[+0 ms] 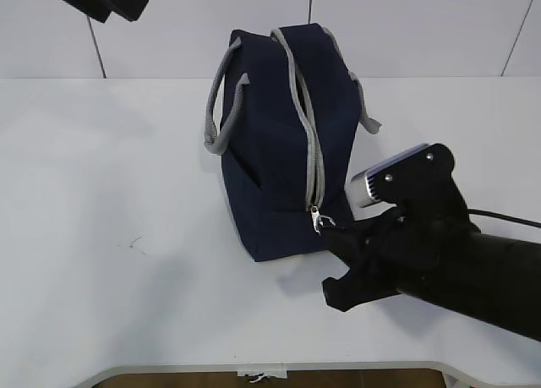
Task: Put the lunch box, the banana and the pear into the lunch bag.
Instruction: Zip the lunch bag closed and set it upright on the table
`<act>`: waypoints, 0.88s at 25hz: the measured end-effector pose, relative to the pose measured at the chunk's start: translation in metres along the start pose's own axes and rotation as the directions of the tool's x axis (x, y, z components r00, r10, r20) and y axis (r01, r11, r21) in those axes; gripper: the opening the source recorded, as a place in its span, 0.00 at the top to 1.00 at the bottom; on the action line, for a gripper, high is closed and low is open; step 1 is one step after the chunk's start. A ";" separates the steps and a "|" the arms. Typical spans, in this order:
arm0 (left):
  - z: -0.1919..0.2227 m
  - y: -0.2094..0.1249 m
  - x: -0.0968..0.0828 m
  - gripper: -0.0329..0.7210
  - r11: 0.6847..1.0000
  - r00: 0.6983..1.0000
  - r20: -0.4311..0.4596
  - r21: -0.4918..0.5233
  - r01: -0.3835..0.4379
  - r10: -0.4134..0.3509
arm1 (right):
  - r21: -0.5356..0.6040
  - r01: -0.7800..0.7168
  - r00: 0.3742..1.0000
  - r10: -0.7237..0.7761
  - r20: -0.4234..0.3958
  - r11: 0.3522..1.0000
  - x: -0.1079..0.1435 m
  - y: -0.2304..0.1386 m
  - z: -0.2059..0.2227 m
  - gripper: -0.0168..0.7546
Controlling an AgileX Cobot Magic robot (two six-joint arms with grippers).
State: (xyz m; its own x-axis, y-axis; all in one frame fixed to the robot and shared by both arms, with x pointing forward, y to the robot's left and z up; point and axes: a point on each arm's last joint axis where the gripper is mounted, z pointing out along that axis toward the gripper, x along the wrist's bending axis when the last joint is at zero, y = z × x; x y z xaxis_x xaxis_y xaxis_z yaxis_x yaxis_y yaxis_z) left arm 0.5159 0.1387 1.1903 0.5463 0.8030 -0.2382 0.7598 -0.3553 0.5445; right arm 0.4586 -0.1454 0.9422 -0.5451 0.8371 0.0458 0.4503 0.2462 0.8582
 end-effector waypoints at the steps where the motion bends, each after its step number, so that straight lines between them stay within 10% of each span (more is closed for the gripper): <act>1: 0.000 0.000 0.000 0.54 1.000 1.000 0.000 0.000 0.000 0.000 | -0.013 0.000 1.000 0.000 -0.001 1.000 0.000 0.004 -0.005 0.98; 22: 0.000 0.000 0.000 0.55 1.000 1.000 0.000 0.000 0.000 0.000 | -0.164 -0.002 1.000 0.000 -0.012 0.986 0.007 0.116 -0.018 0.98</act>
State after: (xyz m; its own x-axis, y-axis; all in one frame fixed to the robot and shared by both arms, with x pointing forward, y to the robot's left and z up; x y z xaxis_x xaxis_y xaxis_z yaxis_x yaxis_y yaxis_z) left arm 0.5159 0.1387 1.1903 0.5463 0.8030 -0.2382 0.7598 -0.3553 0.5445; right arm 0.4946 -0.1200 1.0508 -0.5534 0.8313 0.0521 0.3293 0.1609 0.9304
